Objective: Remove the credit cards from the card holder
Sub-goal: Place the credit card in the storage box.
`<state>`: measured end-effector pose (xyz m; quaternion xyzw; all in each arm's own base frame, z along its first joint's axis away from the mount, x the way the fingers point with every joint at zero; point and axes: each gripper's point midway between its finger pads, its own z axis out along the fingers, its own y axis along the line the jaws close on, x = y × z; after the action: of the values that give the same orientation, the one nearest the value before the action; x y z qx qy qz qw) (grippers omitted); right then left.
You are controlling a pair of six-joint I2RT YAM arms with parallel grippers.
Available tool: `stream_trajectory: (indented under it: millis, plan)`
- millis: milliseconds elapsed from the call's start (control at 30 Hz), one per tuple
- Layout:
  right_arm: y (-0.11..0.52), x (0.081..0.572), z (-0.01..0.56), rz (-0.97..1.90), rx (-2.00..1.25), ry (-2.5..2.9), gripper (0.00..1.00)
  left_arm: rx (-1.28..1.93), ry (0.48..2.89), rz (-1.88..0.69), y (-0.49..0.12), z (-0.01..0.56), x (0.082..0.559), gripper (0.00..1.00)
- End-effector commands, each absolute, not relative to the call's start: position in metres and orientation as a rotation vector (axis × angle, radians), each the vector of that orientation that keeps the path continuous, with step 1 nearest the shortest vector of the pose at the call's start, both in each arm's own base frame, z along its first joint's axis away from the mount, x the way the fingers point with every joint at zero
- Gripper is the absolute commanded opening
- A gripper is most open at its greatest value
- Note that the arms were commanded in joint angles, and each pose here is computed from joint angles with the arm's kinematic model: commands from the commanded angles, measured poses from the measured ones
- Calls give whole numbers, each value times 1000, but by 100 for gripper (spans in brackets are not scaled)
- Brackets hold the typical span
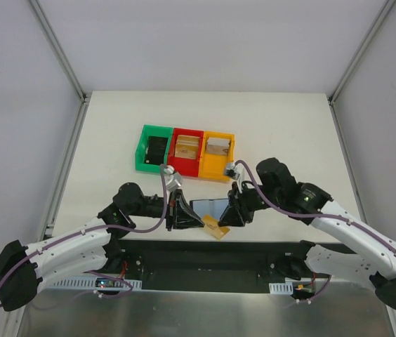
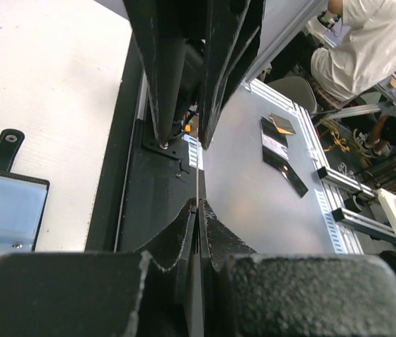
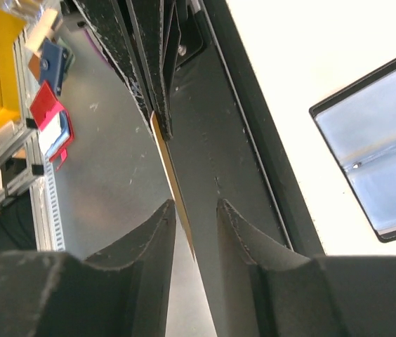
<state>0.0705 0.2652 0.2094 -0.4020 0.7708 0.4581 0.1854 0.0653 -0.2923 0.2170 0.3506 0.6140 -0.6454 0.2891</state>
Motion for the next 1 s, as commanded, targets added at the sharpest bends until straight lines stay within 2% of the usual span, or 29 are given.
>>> stream_trajectory:
  millis: [0,433,700,900,967]
  plan:
    - [272,83,237,1382,-991,2038,31,876,1535,-1715,-291,233,70,0]
    - [283,83,243,1510,-928,1993,28,772,1512,-1713,-293,237,81,0]
    - [280,83,240,1505,-921,1995,17,746,1509,-1693,-291,238,85,0]
    - [279,83,243,1514,-922,1985,1,727,1512,-1683,-289,237,87,0]
    - [279,84,243,1510,-921,1985,1,723,1516,-1681,-289,236,87,0]
